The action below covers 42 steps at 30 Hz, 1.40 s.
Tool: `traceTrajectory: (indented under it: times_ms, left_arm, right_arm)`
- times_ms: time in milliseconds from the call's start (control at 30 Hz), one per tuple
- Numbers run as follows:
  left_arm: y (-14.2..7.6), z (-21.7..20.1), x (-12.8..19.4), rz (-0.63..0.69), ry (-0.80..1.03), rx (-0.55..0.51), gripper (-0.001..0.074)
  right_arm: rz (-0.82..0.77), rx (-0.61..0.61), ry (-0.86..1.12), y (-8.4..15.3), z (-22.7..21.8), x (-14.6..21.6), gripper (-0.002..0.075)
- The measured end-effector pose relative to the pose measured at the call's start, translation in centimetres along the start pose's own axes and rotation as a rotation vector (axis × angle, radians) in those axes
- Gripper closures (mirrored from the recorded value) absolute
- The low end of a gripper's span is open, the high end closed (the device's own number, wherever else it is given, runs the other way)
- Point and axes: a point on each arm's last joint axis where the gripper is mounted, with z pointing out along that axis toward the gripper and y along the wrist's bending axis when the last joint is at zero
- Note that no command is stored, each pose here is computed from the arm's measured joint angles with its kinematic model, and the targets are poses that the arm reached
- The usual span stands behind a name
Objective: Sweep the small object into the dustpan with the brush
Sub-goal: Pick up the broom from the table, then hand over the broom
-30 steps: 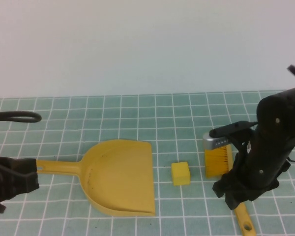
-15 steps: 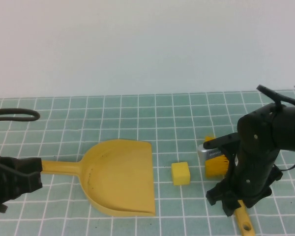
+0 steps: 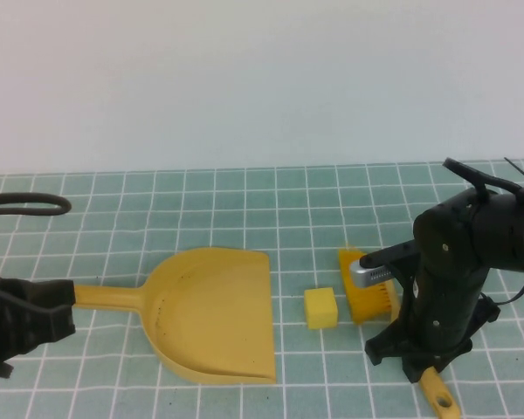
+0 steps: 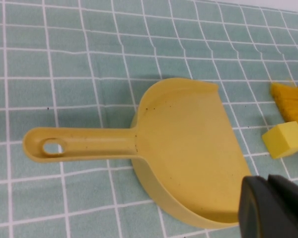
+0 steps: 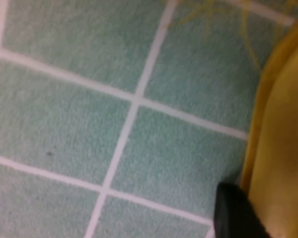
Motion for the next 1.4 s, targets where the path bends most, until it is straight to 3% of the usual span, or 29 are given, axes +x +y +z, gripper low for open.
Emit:
traceTrajectory:
  times_ms: [233, 267, 433, 633, 800, 933, 1067, 1400]
  left_arm:
    - [-0.5, 0.0, -0.3, -0.089, -0.033, 0.060, 0.0735]
    - [-0.6, 0.0, -0.4, -0.089, -0.038, 0.066, 0.0734]
    - [-1.2, -0.1, -0.5, -0.164, -0.039, 0.141, 0.0719]
    - [-3.6, -0.8, -1.3, -0.360, -0.071, 0.430, 0.0515]
    - [-4.7, -0.8, -2.0, -0.403, -0.080, 0.621, 0.0347]
    - [-4.5, 0.0, -2.0, -0.417, -0.057, 0.639, 0.0297]
    - [-4.5, 0.6, -1.8, -0.417, -0.017, 0.669, 0.0291]
    - [-4.3, 1.0, -1.9, -0.403, -0.031, 0.656, 0.0292]
  right_arm:
    - [0.002, 0.001, 0.001, 0.2, -1.4, -1.0, 0.0533]
    - [0.005, -0.003, -0.011, 0.2, -2.1, -1.3, 0.0503]
    - [0.008, -0.034, -0.158, 0.4, -7.7, -2.3, 0.0533]
    - [-0.035, -0.119, -0.375, 1.9, -15.9, -0.5, 0.0534]
    - [-0.184, -0.192, -0.471, 6.1, -19.9, 3.0, 0.0534]
    - [-0.288, -0.246, -0.509, 9.8, -20.7, 4.9, 0.0535]
    - [-0.313, -0.287, -0.534, 11.9, -20.9, 5.8, 0.0535]
    - [-0.284, -0.350, -0.565, 12.9, -21.2, 5.9, 0.0535]
